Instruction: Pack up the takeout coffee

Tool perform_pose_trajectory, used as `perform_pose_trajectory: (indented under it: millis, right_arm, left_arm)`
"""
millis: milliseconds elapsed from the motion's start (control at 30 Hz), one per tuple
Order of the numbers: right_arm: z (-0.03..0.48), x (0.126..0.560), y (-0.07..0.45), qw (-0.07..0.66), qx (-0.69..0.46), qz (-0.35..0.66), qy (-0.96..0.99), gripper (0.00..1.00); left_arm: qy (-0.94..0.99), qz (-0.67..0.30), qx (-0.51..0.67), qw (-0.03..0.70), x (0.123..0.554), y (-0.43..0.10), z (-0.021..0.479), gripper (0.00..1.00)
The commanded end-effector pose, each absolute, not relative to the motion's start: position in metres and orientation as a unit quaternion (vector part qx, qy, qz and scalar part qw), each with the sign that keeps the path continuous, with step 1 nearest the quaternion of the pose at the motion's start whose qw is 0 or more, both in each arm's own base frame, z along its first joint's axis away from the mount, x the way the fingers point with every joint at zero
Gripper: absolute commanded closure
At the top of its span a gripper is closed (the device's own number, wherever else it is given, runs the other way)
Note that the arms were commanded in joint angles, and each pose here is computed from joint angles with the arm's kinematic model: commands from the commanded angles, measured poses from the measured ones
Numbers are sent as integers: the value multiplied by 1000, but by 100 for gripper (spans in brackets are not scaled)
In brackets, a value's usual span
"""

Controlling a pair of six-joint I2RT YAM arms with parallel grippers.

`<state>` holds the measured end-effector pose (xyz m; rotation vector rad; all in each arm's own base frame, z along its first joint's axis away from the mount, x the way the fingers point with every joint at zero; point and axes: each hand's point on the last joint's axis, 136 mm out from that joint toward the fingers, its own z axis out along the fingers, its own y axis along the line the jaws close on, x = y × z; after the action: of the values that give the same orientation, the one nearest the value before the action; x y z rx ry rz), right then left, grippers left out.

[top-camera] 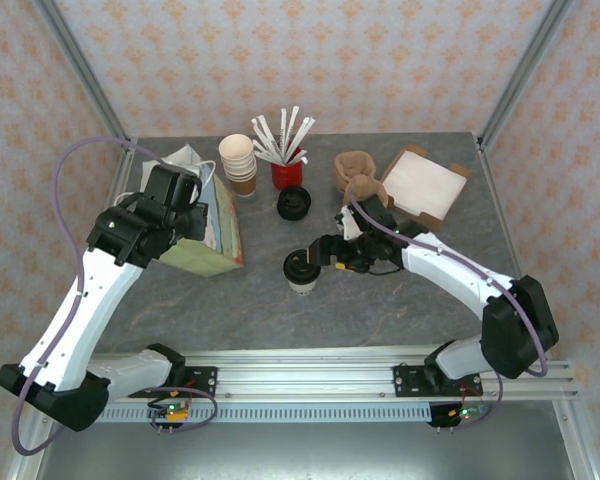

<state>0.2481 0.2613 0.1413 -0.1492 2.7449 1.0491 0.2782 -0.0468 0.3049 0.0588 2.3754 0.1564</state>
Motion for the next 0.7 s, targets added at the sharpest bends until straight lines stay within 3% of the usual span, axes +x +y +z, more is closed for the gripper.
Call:
perform_pose_trajectory:
  millis: [0,667]
  right_arm:
    - [151,252,280,107,-51,399,909,11]
    - [145,243,330,95,-66,439,891,13]
  left_arm:
    - [917,104,26,385,280,-33,320,100]
    - [903,181,24,388,289,-12,330,100]
